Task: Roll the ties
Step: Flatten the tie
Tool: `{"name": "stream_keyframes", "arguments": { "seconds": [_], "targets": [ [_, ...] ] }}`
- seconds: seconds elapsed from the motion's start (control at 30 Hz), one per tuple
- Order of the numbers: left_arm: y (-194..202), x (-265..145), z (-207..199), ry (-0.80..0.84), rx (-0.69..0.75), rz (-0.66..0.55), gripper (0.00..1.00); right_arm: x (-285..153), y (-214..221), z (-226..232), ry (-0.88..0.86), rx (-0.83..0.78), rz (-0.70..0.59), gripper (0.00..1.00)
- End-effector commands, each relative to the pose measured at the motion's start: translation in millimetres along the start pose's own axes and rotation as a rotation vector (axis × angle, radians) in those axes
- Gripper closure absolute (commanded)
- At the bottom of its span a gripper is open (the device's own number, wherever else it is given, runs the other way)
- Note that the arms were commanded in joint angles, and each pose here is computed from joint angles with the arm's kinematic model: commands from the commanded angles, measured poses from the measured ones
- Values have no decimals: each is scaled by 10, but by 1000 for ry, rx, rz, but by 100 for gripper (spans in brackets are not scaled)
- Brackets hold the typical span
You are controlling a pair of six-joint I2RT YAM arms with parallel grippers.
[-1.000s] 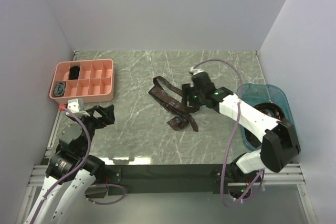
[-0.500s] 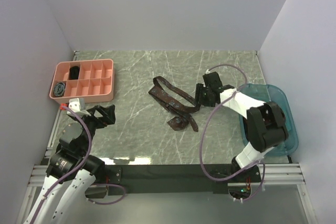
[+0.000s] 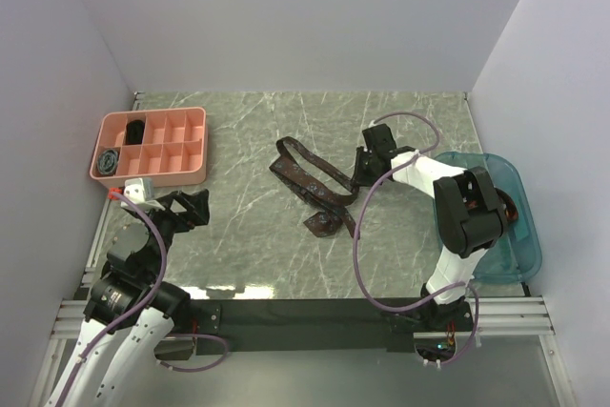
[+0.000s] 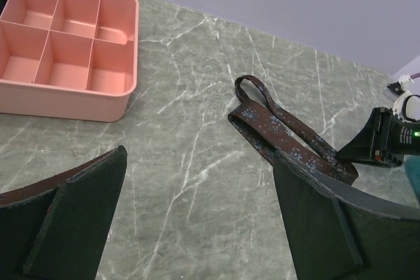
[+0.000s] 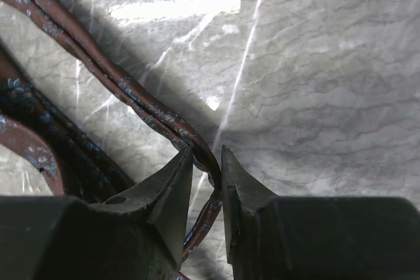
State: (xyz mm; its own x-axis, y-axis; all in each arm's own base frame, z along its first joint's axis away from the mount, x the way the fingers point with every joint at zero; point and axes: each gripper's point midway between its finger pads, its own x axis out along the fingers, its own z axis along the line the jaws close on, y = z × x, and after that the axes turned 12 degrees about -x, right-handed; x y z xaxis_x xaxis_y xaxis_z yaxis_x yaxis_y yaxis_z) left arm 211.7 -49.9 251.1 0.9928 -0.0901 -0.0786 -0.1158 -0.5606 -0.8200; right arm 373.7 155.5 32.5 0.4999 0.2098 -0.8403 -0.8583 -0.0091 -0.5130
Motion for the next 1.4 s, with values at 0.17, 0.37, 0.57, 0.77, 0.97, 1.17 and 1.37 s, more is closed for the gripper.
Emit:
{"name": "stream_keyframes", "arguments": {
  "seconds": [0.17, 0.37, 0.57, 0.77, 0.97, 1.17, 1.37],
  "targets": [
    [-137, -13, -112, 41, 6, -33, 1, -42, -170, 112, -60, -39, -30, 64],
    [-138, -13, -112, 41, 6, -33, 1, 19, -48, 54, -37, -41, 16, 61],
    [-143, -16, -121, 46, 6, -35, 0, 34, 64, 9, -23, -75, 66, 68],
    [-143, -18, -118, 47, 8, -36, 1, -156, -79, 33, -21, -114, 15, 100],
    [-147, -17, -107, 41, 7, -39, 1, -1003, -882, 119, 111, -175, -282, 100],
    [-210, -47, -72, 26, -2, -67, 1, -1739, -1272, 902, 36, -348, -475, 100],
    [-380, -145, 62, -41, -43, -151, 1, -1874, -926, 2051, -220, -474, -480, 100]
  ]
}}
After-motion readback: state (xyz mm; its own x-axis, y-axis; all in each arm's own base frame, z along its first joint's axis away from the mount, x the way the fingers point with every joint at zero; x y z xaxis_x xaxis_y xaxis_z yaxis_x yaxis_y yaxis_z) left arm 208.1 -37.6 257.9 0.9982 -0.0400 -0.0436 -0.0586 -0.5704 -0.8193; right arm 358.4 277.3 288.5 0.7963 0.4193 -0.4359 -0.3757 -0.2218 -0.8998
